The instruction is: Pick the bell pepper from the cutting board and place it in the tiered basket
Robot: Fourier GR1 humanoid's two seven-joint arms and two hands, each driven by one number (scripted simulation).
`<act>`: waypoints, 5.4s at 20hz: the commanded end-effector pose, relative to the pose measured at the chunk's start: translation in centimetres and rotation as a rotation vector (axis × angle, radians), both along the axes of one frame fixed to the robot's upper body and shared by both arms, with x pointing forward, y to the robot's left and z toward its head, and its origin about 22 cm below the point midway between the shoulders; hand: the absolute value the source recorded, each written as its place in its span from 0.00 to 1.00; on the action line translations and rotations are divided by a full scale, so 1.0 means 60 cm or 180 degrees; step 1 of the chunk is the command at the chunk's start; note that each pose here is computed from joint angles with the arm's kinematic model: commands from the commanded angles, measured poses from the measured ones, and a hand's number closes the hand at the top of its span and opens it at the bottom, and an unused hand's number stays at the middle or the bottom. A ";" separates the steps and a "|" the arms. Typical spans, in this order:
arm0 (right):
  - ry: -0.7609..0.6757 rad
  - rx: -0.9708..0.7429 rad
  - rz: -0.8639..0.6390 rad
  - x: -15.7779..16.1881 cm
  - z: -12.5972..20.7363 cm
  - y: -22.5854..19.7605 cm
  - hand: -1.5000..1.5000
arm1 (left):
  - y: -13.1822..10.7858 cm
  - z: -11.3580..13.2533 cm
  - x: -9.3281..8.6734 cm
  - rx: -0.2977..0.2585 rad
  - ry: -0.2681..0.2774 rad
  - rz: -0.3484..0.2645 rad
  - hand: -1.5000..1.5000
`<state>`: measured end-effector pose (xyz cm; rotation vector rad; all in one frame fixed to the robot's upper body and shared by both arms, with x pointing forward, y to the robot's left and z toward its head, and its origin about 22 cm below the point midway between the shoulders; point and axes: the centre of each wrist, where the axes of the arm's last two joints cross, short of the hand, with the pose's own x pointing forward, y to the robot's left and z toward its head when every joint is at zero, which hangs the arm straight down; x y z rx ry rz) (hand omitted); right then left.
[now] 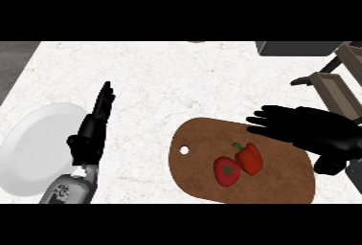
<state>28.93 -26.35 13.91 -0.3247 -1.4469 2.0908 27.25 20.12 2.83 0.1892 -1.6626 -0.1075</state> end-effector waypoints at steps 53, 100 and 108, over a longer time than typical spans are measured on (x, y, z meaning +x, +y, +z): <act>0.0082 0.0393 0.0196 -0.002 -0.197 0.101 1.00 | -0.013 0.002 0.003 0.0017 -0.0057 0.0009 0.50; -0.1268 0.1019 -0.3761 -0.103 0.561 -0.175 1.00 | 0.002 0.001 -0.013 0.0012 0.0034 -0.0011 0.50; -0.1496 0.0883 -0.3918 -0.054 0.568 -0.156 1.00 | -0.020 0.005 0.009 0.0029 -0.0029 0.0033 0.50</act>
